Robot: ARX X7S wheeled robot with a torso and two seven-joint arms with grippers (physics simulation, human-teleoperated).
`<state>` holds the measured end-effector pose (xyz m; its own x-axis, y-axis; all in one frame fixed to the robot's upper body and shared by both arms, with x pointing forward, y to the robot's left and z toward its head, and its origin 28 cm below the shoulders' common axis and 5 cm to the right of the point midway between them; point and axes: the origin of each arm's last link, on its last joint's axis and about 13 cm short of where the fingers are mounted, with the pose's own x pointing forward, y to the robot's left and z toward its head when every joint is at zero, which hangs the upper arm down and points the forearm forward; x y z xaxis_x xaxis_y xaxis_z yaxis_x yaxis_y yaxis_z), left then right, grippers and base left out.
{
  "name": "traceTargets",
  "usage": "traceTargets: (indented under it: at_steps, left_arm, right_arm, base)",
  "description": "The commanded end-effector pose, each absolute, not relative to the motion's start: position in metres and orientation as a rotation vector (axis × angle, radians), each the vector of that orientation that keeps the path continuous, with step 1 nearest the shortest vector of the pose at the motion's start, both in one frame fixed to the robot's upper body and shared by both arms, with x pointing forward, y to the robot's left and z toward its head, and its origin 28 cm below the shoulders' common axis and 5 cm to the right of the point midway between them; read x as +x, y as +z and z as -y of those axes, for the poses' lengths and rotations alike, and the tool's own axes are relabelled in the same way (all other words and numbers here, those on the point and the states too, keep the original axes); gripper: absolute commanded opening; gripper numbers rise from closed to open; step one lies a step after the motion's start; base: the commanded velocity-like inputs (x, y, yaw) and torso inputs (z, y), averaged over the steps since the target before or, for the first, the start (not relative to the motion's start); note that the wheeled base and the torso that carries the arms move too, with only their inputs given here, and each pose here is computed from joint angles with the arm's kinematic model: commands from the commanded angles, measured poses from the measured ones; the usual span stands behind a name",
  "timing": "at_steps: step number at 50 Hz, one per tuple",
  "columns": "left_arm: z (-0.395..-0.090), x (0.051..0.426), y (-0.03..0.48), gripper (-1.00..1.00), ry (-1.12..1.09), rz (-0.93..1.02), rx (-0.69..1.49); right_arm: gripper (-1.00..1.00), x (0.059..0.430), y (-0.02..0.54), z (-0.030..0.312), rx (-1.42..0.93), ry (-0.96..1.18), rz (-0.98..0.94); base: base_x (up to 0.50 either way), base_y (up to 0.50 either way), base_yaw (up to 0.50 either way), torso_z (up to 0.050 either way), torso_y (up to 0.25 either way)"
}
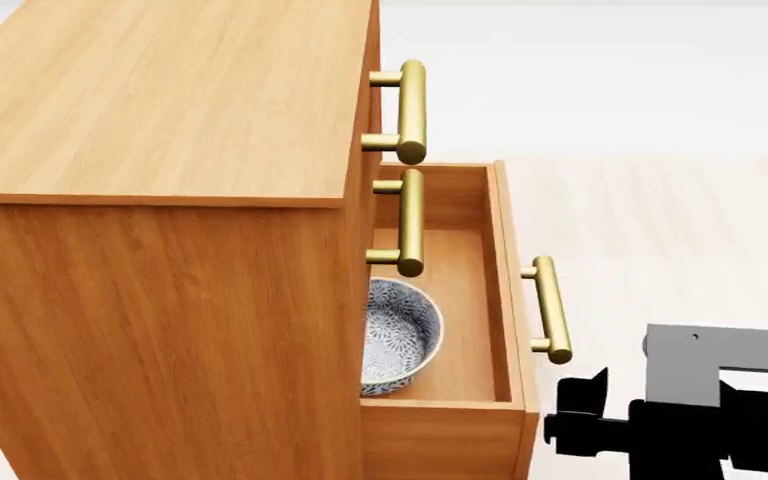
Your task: Put the bowl in the bottom drawer of the cabinet and close it.
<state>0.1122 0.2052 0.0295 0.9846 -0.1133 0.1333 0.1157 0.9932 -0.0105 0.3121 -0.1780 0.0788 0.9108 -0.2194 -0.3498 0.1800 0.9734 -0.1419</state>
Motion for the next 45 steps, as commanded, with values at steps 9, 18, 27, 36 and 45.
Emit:
traceTargets:
  at_steps: [9,18,27,36,45]
  left_arm:
    - [-0.205,0.112,0.030,1.00,-0.115,0.133,-0.021]
    - [-0.205,0.112,0.030,1.00,-0.115,0.133,-0.020]
    - [-0.206,0.113,0.030,1.00,-0.115,0.133,-0.023]
    - [-0.206,0.113,0.029,1.00,-0.115,0.134,-0.023]
    - [-0.206,0.113,0.030,1.00,-0.116,0.135,-0.025]
  right_arm:
    - [1.00,0.314,0.074,0.161,-0.100,-0.149,-0.385]
    - [1.00,0.315,0.074,0.157,-0.104,-0.140,-0.389]
    - [1.00,0.317,0.072,0.151,-0.113,-0.120,-0.392]
    - [1.00,0.318,0.067,0.145,-0.118,-0.108,-0.400]
    - [1.00,0.320,0.069,0.139,-0.112,-0.094,-0.396]
  base:
    - [0.00,0.00,0.00,0.000,0.000]
    - [0.00,0.00,0.00,0.000,0.000]
    - [0.00,0.00,0.00,0.000,0.000]
    - [0.00,0.00,0.00,0.000,0.000]
    - [0.00,0.00,0.00,0.000,0.000]
